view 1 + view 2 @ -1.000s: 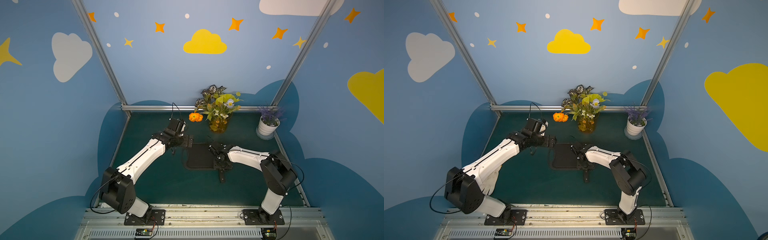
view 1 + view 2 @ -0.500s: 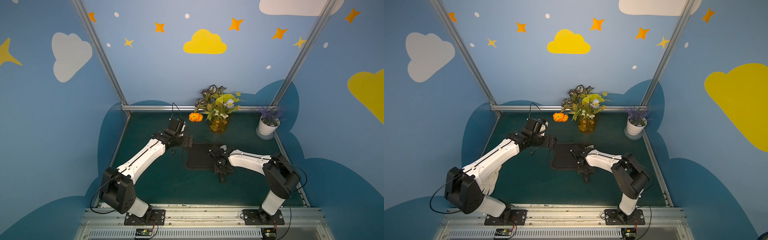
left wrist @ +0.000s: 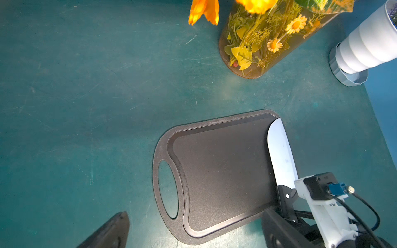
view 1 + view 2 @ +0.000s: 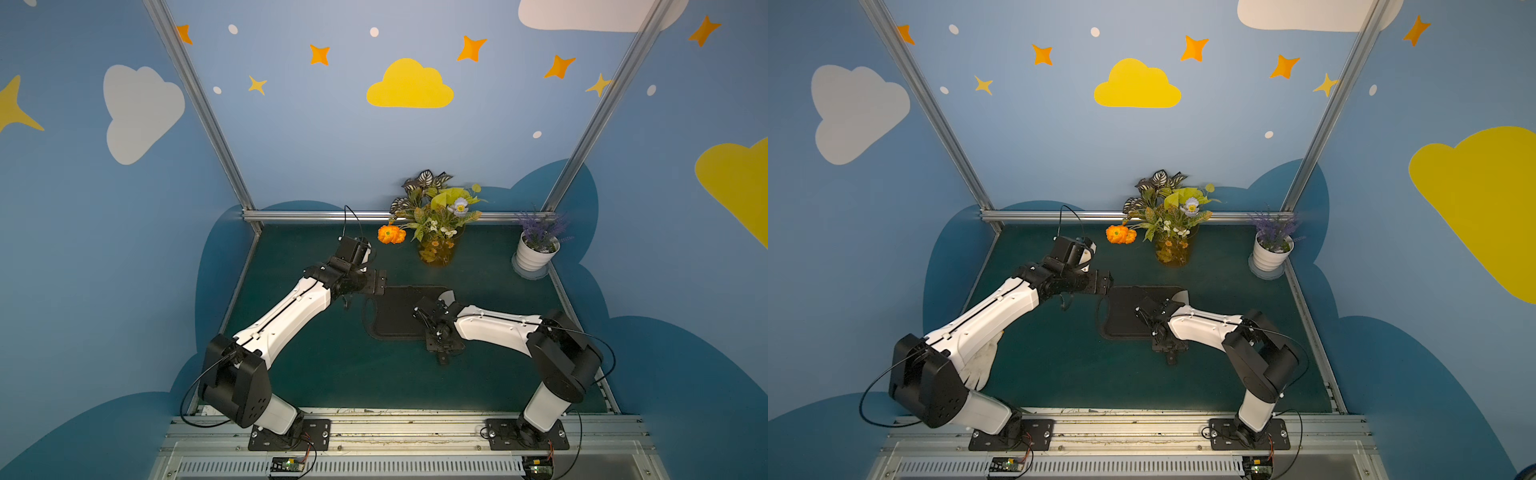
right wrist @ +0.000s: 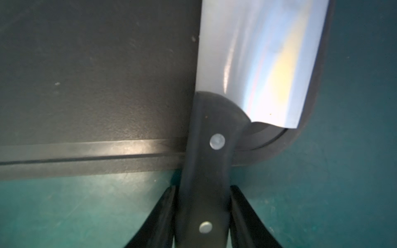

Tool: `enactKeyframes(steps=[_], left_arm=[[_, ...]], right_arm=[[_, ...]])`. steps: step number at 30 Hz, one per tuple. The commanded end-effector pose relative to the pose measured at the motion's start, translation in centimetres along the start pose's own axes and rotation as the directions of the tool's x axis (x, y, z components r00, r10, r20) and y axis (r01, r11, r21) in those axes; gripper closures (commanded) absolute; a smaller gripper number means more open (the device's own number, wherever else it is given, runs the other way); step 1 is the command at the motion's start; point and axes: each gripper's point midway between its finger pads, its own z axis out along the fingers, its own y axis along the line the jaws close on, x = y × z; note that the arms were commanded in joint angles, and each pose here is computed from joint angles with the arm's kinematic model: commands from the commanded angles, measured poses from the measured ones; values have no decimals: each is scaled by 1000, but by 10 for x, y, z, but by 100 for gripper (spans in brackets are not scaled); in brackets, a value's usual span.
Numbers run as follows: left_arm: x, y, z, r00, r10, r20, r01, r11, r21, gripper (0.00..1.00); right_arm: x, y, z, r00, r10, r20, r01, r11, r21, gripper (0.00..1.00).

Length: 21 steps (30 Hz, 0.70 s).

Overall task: Align the knife with the edge of the cutting board
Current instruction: Place the knife at the edge of the cutting board.

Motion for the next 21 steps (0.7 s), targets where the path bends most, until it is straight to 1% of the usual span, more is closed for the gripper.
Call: enactKeyframes(steps=[1,6,13,21], left_arm=[[-6,-1,-3,1000,9,10,-9,1000,-5,0],[-6,0,-3,1000,11,10,-11,1000,-9,0],[-6,2,-2,1000,10,8,-10,1000,-14,0],[-7,4,-2,1000,12,10,-12,1000,-26,0]], right_arm=[[7,-5,0,1000,3,0,-3,1000,26,59],[9,-3,2,1000,-1,7,1,999,33,62],[10,-6,1,1000,-3,19,2,999,48,69],[13,-10,1,1000,3,24,-4,999,52,73]])
